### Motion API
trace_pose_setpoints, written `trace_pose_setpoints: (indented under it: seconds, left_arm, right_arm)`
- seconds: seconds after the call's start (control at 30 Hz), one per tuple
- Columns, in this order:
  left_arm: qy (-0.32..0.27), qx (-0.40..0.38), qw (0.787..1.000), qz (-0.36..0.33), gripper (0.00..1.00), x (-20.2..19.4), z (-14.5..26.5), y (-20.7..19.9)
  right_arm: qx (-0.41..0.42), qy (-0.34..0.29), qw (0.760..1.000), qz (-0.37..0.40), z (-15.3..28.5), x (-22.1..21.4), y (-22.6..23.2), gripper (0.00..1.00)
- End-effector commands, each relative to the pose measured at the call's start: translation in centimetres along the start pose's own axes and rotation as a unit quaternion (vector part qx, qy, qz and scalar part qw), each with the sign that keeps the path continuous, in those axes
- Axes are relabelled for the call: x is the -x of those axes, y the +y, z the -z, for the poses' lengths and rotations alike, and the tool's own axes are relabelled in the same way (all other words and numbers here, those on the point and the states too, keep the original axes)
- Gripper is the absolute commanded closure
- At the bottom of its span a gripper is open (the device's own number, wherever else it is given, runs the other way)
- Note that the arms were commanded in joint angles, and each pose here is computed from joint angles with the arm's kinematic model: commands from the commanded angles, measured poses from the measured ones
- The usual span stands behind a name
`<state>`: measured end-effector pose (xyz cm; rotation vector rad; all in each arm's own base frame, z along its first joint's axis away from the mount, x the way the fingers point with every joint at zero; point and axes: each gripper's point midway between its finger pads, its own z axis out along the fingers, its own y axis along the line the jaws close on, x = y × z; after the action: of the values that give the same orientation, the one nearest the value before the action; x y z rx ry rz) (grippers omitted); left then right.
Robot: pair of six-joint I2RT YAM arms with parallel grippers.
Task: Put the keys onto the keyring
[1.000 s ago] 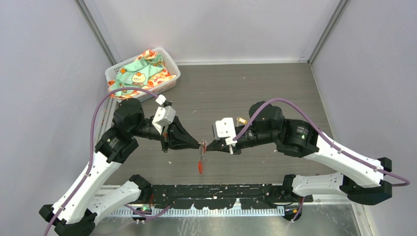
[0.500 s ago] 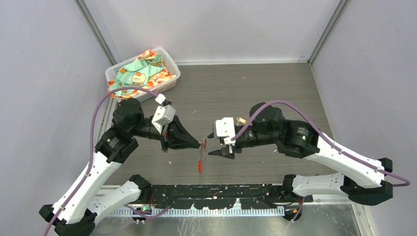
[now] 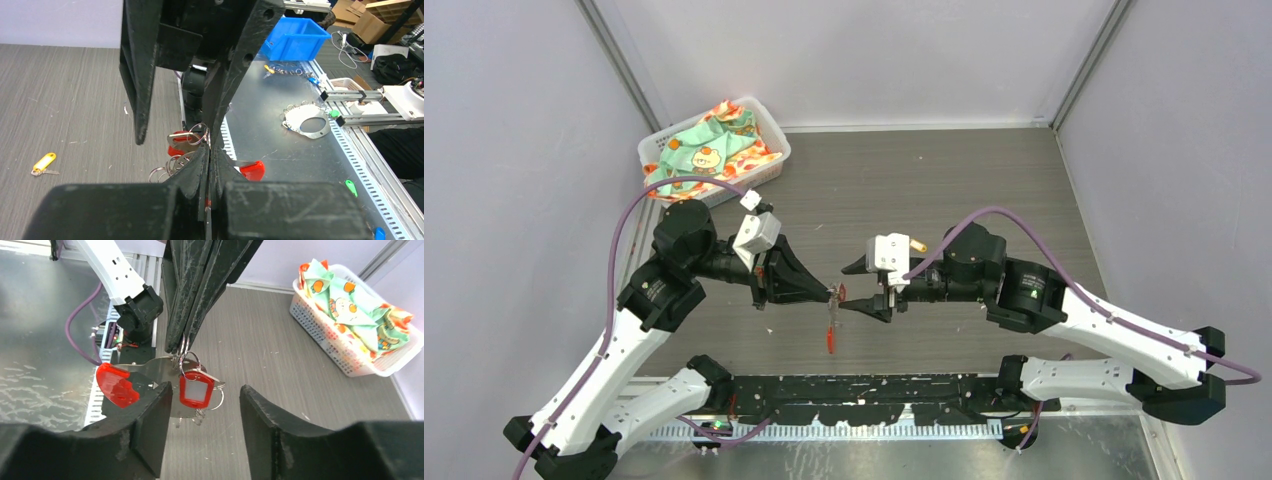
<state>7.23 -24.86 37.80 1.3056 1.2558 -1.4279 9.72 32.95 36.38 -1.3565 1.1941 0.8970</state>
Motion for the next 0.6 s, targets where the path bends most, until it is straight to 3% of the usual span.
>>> trace_pose_setpoints:
  seconds: [0.0, 0.37, 0.57]
  left_arm:
    - [-0.019, 0.002, 0.999, -0.037, 1.0, 1.9, 0.3, -0.6]
    - [-0.019, 0.005, 0.999, -0.036, 1.0, 1.8, 0.3, -0.6]
    - [-0.019, 0.006, 0.999, -0.037, 1.0, 1.8, 0.3, -0.6]
  right_arm:
    - [-0.012, -0.056, 0.998, -0.001, -0.1, 2.8, -0.4, 0.47]
    - [0.004, -0.046, 0.999, -0.01, -0.2, 2.3, 0.2, 0.86]
    - [0.019, -0.023, 0.999, -0.015, 0.1, 1.6, 0.8, 0.89]
